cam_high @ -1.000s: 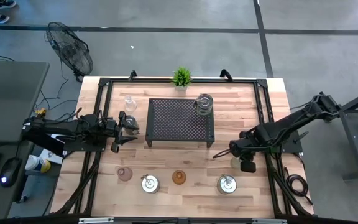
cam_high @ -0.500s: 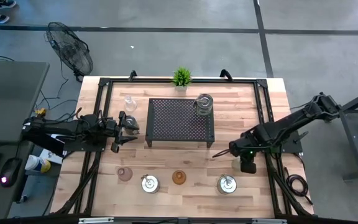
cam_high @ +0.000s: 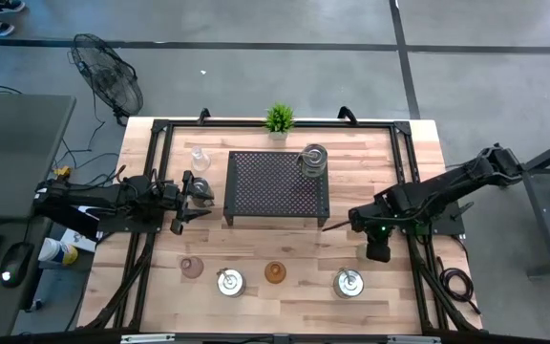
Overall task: Pick & Place candle stick holders
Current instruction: Put the green glass candle holder on the shelf
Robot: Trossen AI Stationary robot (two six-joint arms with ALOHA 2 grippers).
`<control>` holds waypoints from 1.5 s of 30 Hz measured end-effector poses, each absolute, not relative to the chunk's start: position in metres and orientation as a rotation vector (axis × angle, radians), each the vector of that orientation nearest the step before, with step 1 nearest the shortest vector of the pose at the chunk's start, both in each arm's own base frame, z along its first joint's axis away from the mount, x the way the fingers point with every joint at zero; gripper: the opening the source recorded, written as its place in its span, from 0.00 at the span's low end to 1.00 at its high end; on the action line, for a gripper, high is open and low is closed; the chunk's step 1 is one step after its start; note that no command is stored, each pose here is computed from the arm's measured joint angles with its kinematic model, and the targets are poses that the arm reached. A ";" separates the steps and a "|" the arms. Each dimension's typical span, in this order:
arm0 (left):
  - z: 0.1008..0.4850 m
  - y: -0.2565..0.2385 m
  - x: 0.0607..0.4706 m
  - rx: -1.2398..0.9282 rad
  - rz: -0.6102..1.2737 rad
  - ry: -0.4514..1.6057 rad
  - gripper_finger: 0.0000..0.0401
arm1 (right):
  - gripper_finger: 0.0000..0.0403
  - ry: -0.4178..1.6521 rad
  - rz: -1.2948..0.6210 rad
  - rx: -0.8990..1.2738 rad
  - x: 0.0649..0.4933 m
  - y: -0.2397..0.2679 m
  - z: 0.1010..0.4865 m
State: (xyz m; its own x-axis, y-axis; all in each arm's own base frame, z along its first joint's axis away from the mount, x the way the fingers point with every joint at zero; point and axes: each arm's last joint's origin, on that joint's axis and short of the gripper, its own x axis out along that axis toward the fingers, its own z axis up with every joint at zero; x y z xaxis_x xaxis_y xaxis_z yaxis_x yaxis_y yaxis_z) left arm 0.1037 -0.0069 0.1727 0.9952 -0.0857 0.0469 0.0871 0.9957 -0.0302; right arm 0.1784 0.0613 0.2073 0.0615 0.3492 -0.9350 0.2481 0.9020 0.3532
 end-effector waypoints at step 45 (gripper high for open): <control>0.173 -0.007 0.104 -0.032 -0.086 -0.046 0.47 | 0.03 1.182 -0.026 0.557 0.188 0.029 0.374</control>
State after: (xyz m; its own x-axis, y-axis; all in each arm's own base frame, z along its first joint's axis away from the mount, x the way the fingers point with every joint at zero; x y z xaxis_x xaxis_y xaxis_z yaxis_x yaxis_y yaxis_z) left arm 0.1037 -0.0069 0.1727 0.9953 -0.0853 0.0469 0.0867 0.9958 -0.0300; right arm 0.1877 0.0290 0.3736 0.3955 0.2657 -0.8792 0.3036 0.8656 0.3982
